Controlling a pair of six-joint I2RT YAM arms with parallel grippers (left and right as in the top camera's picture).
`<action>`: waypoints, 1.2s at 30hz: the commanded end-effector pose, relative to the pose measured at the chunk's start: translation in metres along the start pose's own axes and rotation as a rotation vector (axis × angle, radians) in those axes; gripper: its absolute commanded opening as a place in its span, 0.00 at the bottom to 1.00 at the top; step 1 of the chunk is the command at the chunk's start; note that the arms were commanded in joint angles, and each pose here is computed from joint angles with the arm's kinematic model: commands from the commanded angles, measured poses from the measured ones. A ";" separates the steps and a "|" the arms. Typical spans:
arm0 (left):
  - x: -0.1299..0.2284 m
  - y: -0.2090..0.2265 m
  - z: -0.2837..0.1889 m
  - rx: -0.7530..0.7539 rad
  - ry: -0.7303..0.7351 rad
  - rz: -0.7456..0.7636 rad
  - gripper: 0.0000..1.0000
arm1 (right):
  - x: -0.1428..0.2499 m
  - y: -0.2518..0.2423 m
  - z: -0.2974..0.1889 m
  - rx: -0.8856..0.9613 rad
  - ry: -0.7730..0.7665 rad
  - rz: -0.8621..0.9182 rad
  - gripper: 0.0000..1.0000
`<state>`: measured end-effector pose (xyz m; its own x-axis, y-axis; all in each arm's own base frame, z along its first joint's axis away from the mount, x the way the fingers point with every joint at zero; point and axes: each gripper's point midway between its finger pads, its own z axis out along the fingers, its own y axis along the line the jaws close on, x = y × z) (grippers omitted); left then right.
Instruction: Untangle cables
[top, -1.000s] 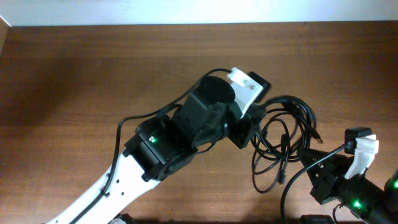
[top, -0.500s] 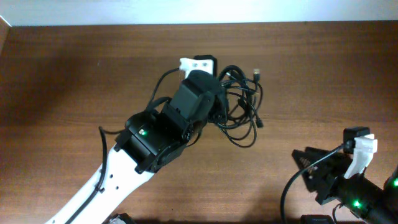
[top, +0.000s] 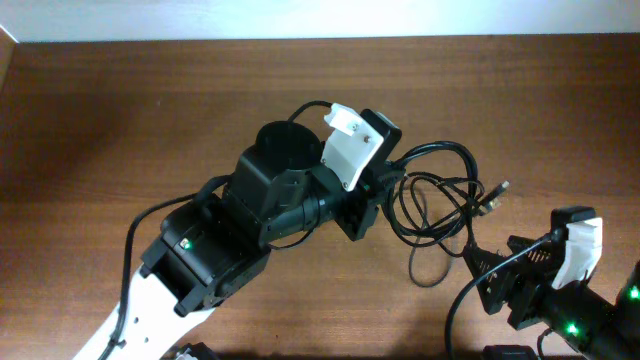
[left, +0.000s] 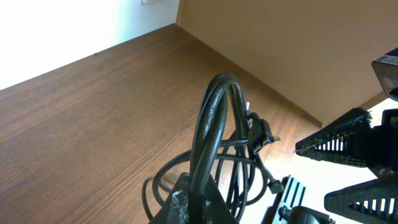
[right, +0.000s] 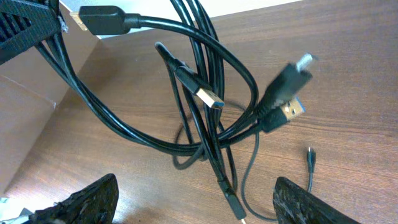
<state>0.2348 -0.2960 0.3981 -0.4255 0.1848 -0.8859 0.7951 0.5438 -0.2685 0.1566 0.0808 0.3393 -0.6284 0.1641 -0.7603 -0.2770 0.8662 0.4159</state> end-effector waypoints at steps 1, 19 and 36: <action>-0.014 -0.007 -0.010 0.015 -0.049 0.035 0.00 | 0.003 0.005 -0.005 -0.014 0.005 -0.014 0.78; -0.005 -0.001 -0.010 -0.013 -0.011 0.011 0.00 | 0.022 0.002 -0.005 0.000 0.080 0.028 0.79; -0.002 0.005 -0.009 -0.047 -0.001 0.008 0.00 | 0.022 0.001 -0.005 0.000 0.080 0.028 0.79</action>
<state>0.2362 -0.2894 0.3866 -0.4540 0.2107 -0.8657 0.7707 0.5804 -0.2630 0.1412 0.0810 0.3196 -0.7091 0.1650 -0.6855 -0.2293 0.8654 0.4455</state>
